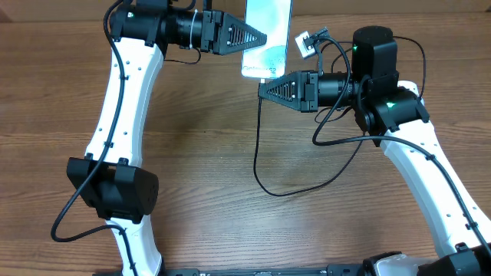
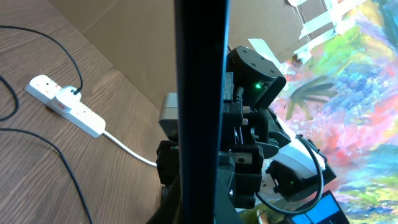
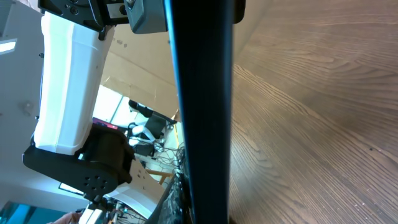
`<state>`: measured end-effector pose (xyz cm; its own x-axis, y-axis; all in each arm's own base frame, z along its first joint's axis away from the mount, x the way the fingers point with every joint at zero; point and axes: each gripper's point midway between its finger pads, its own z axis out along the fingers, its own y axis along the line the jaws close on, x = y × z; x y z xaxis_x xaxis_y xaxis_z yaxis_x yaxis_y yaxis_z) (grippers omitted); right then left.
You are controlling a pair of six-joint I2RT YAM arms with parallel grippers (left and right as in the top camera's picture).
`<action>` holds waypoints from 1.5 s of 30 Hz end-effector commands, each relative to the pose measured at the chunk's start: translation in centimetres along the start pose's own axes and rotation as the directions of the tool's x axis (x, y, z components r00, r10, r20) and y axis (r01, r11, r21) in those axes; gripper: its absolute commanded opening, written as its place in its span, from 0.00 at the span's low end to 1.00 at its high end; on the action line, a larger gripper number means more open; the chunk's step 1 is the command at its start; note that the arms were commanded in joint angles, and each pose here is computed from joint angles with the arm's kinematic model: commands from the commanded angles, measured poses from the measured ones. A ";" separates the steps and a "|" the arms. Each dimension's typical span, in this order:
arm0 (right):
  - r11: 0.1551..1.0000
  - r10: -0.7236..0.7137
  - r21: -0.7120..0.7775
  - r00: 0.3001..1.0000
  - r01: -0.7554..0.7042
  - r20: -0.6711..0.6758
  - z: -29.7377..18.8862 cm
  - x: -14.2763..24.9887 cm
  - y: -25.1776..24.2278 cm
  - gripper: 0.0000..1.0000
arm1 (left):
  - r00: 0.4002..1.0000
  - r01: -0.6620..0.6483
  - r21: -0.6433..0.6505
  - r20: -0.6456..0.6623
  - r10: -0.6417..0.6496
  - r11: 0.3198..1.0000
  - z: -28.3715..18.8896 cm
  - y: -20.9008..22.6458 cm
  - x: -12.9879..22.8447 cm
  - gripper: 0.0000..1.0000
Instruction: Plug charger to phone and switch on socket
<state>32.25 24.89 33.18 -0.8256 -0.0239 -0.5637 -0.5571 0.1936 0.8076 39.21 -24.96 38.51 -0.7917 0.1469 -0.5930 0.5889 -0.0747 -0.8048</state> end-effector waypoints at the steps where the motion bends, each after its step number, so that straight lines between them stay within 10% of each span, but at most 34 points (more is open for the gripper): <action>1: 0.999 -0.048 0.018 0.998 0.047 0.038 -0.5 -1.1 0.5 0.04 | 0.999 -0.026 0.074 -0.037 0.028 0.997 1.7 -2.0 0.6 0.04; 45: 0.999 -0.042 0.007 0.998 0.042 0.037 -0.2 -1.2 0.9 0.04 | 0.999 -0.021 0.055 -0.036 0.023 0.998 1.7 -1.7 0.7 0.04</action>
<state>32.48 24.85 33.11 -0.8396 -0.0103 -0.5431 -0.5335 0.2035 0.8210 39.15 -24.94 38.45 -0.7939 0.1475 -0.5899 0.5860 -0.0733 -0.8070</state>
